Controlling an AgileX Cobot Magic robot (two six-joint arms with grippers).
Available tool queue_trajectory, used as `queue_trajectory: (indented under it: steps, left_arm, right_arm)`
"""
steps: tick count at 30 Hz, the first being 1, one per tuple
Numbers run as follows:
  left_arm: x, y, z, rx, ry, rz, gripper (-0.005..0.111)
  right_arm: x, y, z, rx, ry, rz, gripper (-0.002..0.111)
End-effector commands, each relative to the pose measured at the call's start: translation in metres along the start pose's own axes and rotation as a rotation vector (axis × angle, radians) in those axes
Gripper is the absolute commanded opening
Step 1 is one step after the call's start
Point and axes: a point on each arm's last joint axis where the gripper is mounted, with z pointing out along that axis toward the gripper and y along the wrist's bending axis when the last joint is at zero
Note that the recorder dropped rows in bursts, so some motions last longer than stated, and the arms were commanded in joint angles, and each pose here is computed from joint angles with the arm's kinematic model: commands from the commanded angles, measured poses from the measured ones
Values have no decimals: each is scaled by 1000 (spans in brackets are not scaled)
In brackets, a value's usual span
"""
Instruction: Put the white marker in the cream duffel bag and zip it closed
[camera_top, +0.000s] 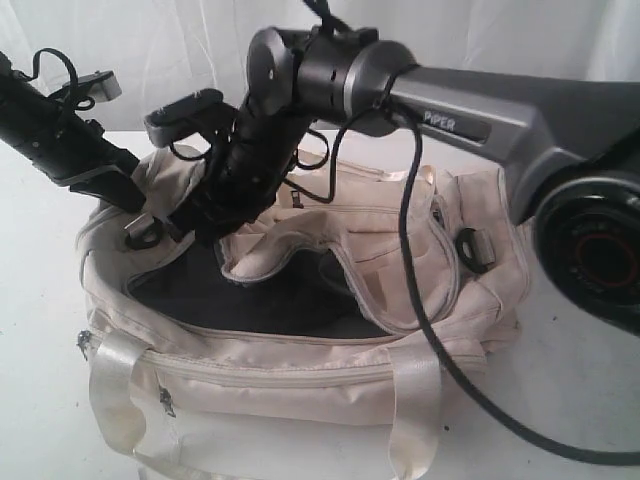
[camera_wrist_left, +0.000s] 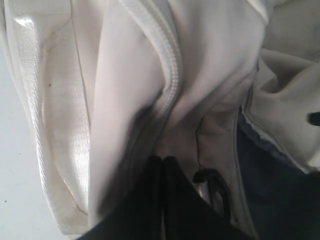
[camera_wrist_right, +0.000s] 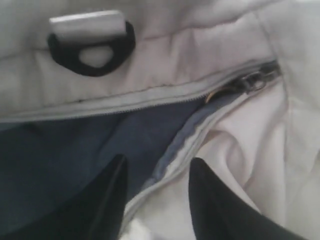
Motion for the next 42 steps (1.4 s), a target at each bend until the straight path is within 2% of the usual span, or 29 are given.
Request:
queue_trajectory:
  steps: [1, 9, 12, 14, 18, 20, 26, 32, 37, 40, 42]
  left_arm:
    - [2, -2, 2, 29, 13, -18, 0]
    - [2, -2, 2, 29, 13, -18, 0]
    - [2, -2, 2, 29, 13, -18, 0]
    - [2, -2, 2, 29, 13, -18, 0]
    - [2, -2, 2, 29, 13, -18, 0]
    - [2, -2, 2, 29, 13, -18, 0]
    - [4, -3, 2, 39, 25, -18, 0]
    - [4, -4, 2, 44, 30, -17, 0]
    - [2, -6, 2, 65, 11, -33, 0]
    - [2, -6, 2, 67, 6, -36, 0]
    - [2, -6, 2, 66, 5, -35, 0]
  right_arm:
    - [1, 3, 19, -13, -19, -51, 38]
    - [-9, 8, 35, 35, -142, -203, 38]
    - [9, -1, 39, 7, 31, -128, 38]
    - [19, -15, 36, 74, 128, -113, 38]
    - [26, -46, 30, 230, 153, 9, 38]
    - [27, -57, 27, 257, 134, 61, 38]
    - [29, -74, 28, 377, 115, 106, 38]
    - [25, -76, 35, 393, 52, 87, 38]
    - [12, -71, 11, 404, -16, 79, 38]
    - [15, -65, -4, 374, 38, 124, 38]
    - [23, -61, -10, 354, 141, 155, 38]
